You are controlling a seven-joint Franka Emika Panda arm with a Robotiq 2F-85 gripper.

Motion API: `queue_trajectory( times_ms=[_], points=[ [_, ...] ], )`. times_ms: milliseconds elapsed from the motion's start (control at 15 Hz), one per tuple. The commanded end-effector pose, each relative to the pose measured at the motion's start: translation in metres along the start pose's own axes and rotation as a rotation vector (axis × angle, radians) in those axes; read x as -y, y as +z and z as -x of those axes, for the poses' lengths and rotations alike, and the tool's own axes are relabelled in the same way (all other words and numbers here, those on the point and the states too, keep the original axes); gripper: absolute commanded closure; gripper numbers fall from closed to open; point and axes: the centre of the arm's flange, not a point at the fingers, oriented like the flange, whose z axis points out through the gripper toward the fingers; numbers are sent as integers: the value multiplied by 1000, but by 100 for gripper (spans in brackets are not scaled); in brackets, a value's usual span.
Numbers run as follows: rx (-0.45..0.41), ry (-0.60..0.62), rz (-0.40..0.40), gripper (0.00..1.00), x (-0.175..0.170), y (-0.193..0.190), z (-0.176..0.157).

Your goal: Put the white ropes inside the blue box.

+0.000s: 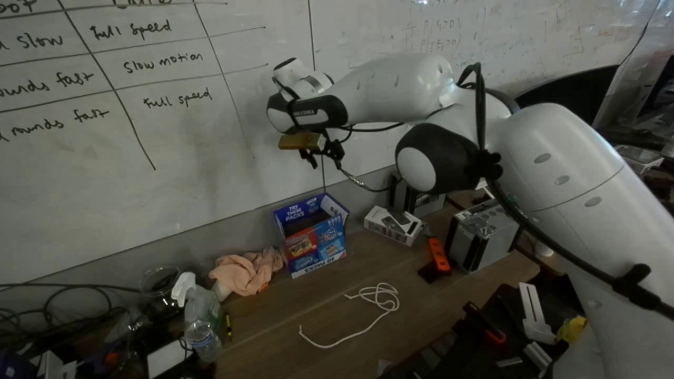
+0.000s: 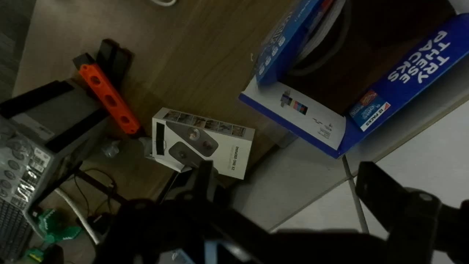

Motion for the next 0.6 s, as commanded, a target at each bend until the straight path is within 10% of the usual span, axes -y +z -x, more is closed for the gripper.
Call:
queue_trajectory(
  times_ms=[0,533],
  points=[
    [22,-192,-46,0,-81,-3,13],
    [29,-590,-145,0,-97,90,32]
  ],
)
